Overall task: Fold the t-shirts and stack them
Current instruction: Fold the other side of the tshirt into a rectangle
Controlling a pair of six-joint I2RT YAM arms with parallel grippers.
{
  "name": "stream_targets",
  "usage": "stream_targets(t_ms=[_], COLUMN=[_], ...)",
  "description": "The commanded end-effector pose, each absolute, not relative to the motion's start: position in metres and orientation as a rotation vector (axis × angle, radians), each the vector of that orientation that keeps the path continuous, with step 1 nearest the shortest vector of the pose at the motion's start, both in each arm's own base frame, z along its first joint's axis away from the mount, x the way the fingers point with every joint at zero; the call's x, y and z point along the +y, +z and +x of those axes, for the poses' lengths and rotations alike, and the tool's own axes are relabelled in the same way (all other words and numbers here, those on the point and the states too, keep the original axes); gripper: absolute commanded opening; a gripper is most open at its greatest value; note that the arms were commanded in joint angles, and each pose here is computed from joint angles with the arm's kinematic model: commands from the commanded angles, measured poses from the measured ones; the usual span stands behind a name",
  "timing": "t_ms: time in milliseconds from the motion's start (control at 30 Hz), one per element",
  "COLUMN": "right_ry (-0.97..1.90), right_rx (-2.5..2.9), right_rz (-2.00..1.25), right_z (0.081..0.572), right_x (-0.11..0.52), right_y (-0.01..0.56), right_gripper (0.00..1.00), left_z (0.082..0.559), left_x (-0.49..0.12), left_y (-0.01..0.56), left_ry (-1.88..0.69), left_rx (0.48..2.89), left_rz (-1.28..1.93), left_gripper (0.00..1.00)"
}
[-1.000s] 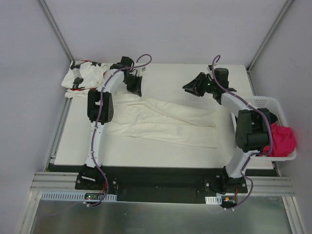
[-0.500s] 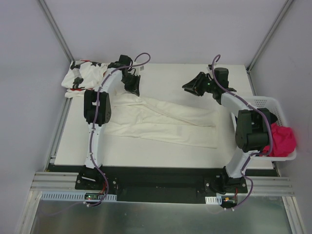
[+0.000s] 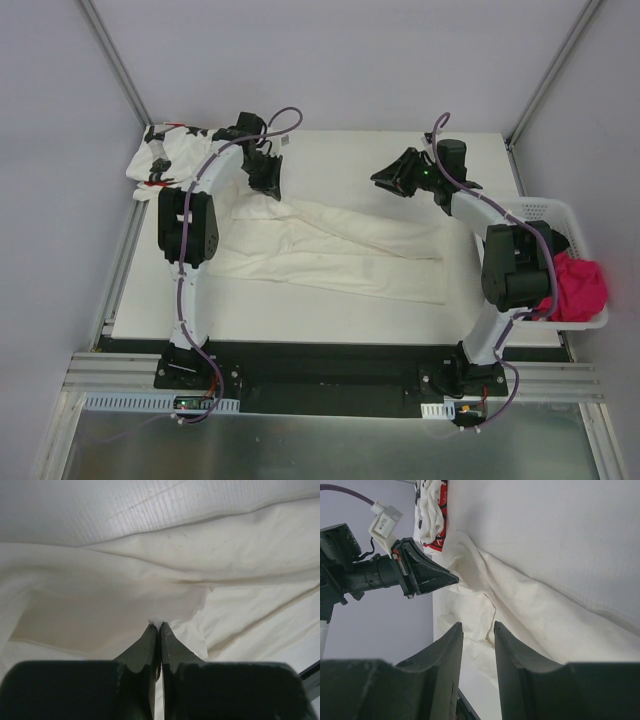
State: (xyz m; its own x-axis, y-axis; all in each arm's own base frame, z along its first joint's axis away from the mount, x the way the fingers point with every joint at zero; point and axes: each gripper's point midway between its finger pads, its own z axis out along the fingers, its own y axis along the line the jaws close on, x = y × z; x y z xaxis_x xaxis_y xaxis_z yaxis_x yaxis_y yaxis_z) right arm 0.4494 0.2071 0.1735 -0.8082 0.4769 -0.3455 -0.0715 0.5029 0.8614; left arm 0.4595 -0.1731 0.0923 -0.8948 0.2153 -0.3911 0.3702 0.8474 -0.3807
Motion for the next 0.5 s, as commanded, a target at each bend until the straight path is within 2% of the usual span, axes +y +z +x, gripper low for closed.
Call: stream_targets(t_ms=[0,467], right_ry=[1.331,1.346], right_rx=[2.155,2.163], right_rz=[0.293,0.297], right_z=[0.451,0.452], right_x=[0.213,0.216], right_y=[0.181,0.177], right_gripper=[0.34,0.34], left_z=[0.436,0.377], left_x=[-0.178,-0.183], left_y=[0.113,0.095], left_ry=[-0.648,-0.637], left_rx=[2.701,2.825], left_rz=[0.423,0.444], left_gripper=[0.00,0.00])
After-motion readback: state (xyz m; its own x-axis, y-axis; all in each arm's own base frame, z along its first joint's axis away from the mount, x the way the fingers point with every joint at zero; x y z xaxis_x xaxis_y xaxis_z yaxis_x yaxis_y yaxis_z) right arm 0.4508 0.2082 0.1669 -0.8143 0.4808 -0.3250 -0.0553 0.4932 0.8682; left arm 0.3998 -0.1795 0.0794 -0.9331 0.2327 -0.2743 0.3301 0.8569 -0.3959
